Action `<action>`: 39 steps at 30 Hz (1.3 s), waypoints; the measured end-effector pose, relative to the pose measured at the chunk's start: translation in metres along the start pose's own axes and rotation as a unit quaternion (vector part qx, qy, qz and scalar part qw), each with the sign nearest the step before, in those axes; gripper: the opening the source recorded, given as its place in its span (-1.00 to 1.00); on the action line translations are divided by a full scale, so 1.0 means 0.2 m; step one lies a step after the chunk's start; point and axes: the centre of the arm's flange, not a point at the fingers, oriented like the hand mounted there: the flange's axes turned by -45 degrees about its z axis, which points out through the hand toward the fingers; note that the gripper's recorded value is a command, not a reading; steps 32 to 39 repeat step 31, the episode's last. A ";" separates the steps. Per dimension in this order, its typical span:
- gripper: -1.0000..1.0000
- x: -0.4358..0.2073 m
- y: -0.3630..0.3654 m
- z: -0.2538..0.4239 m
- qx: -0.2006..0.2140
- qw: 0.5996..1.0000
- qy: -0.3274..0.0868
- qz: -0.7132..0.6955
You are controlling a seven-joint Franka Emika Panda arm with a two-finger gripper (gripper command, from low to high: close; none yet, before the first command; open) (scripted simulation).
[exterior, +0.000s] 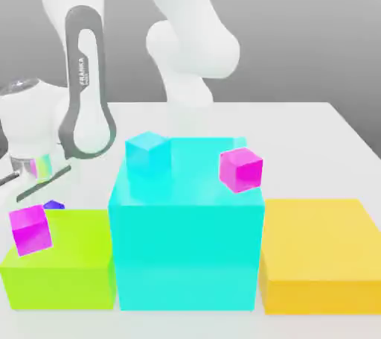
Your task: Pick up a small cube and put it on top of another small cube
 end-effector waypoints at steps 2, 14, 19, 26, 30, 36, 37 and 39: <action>-1.00 0.00 -0.01 -0.07 0.000 1.000 0.000 0.000; -1.00 -0.12 -0.37 -0.63 -0.009 0.987 0.026 -0.158; -1.00 -0.53 -0.59 -0.96 -0.014 0.955 0.020 -0.297; 1.00 -0.57 -0.60 -0.81 0.000 0.950 -0.001 -0.312; 1.00 -0.57 -0.60 -0.81 0.000 0.950 -0.001 -0.312; 1.00 -0.56 -0.60 -0.81 0.000 0.950 -0.001 -0.312; 1.00 -0.56 -0.60 -0.81 0.000 0.950 -0.001 -0.312; 1.00 -0.56 -0.60 -0.81 0.000 0.950 -0.001 -0.312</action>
